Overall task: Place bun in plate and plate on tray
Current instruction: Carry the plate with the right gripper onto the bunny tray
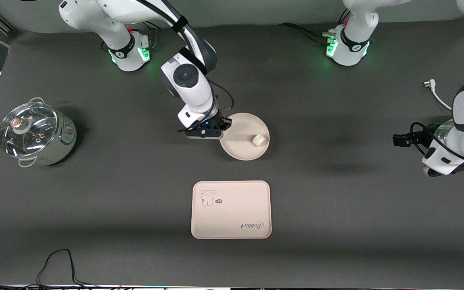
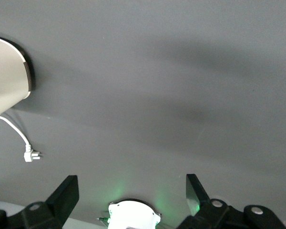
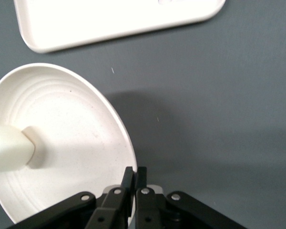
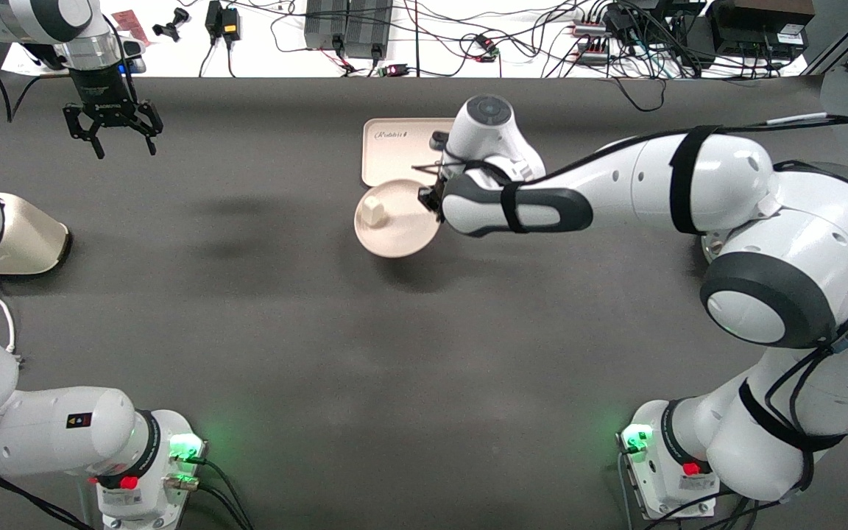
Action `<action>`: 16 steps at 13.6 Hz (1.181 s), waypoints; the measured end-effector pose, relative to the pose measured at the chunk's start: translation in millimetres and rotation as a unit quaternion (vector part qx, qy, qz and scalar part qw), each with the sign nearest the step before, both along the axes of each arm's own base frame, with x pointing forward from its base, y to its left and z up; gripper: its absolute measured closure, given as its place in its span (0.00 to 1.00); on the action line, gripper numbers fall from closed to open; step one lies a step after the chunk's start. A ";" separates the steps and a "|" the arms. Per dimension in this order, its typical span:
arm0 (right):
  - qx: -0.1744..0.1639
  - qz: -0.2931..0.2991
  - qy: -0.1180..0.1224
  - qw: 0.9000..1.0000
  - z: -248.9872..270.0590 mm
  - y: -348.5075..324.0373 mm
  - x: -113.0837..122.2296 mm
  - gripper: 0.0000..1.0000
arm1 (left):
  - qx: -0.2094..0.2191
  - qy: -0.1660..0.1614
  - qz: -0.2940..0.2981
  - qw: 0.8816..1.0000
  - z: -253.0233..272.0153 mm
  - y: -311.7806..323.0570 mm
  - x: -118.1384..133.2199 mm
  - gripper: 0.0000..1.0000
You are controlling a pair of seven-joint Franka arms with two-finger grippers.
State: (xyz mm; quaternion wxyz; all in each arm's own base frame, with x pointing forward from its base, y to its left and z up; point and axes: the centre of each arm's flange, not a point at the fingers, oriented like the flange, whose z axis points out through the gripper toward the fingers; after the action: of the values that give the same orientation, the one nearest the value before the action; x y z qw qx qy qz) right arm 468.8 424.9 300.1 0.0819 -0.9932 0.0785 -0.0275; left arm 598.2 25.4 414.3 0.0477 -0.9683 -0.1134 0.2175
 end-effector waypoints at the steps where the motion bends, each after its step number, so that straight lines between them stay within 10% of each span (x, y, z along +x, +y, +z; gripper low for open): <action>1: 0.007 -0.007 -0.007 1.000 9.4 -4.2 12.1 0.96 | 0.000 0.000 0.000 1.000 -0.1 0.0 0.0 0.00; 7: 0.094 -0.014 -0.039 0.995 49.9 -65.4 117.3 0.96 | 0.000 0.000 0.000 1.000 -0.3 -0.2 0.0 0.00; 16: 0.098 -0.042 -0.058 0.993 -62.9 -71.5 231.4 0.96 | 0.000 0.000 0.000 1.000 -0.7 -0.2 0.0 0.00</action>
State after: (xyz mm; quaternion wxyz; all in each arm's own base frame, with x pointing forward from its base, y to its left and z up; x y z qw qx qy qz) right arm 700.2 353.4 237.2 0.1825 -0.9728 0.1174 -0.0810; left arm 598.2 25.1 413.6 0.0477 -0.9683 -0.1131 0.2176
